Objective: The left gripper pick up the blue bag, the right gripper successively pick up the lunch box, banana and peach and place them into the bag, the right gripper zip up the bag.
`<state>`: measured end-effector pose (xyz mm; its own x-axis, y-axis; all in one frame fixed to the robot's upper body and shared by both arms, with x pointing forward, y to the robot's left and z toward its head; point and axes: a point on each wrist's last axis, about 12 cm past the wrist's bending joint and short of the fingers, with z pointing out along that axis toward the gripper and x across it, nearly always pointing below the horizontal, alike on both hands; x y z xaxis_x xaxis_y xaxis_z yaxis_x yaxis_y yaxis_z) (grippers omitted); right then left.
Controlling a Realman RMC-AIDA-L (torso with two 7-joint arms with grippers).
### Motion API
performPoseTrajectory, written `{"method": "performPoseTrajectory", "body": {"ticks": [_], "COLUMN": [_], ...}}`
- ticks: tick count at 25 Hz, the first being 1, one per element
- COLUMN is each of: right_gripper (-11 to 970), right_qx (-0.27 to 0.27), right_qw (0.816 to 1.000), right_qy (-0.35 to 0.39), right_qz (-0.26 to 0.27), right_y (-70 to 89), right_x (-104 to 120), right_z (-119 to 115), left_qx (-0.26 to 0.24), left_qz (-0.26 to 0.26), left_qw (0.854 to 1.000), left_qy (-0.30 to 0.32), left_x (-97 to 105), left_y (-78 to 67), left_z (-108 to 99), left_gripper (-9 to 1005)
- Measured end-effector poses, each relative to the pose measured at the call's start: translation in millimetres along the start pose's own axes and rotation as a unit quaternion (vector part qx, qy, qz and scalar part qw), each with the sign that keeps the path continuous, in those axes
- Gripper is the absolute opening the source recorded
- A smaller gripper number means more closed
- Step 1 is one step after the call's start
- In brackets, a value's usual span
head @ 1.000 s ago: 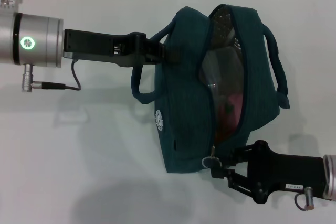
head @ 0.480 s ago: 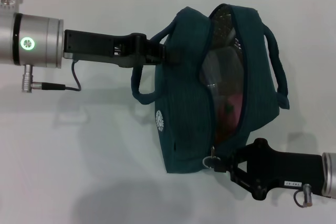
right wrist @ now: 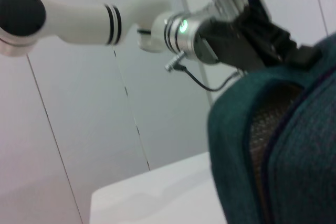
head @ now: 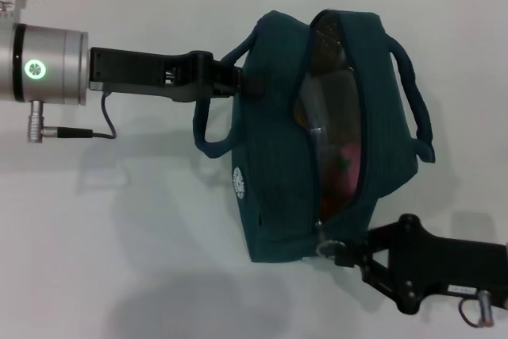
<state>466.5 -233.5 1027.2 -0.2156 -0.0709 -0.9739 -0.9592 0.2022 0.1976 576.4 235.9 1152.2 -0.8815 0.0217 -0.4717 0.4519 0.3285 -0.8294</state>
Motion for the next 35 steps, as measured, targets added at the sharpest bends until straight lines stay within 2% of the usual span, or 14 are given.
{"method": "performPoseTrajectory", "body": {"ticks": [5,22,28,35], "right_gripper": [23,32,35,39], "right_qx": [0.013,0.005,0.013,0.018], "right_qw": [0.999,0.994,0.991,0.987], "right_qy": [-0.038,-0.106,-0.120,-0.149], "right_qz": [-0.008,-0.040,-0.049,-0.061], "right_y": [8.3,7.0,4.4,-1.0], "right_x": [-1.8,-20.9,-25.3,-36.0], "right_z": [-14.9,-15.0,-15.0,-13.3], "left_qx": [-0.007,0.010,0.029,0.045], "left_qz": [0.001,0.036,0.053,0.100], "left_qw": [1.000,0.999,0.996,0.989], "left_qy": [-0.010,-0.025,-0.061,-0.094], "left_x": [3.5,17.4,22.6,28.0], "left_y": [4.1,9.6,9.2,8.5], "left_z": [-4.1,-1.0,-8.3,-11.8], "left_gripper": [39,44,137,268]}}
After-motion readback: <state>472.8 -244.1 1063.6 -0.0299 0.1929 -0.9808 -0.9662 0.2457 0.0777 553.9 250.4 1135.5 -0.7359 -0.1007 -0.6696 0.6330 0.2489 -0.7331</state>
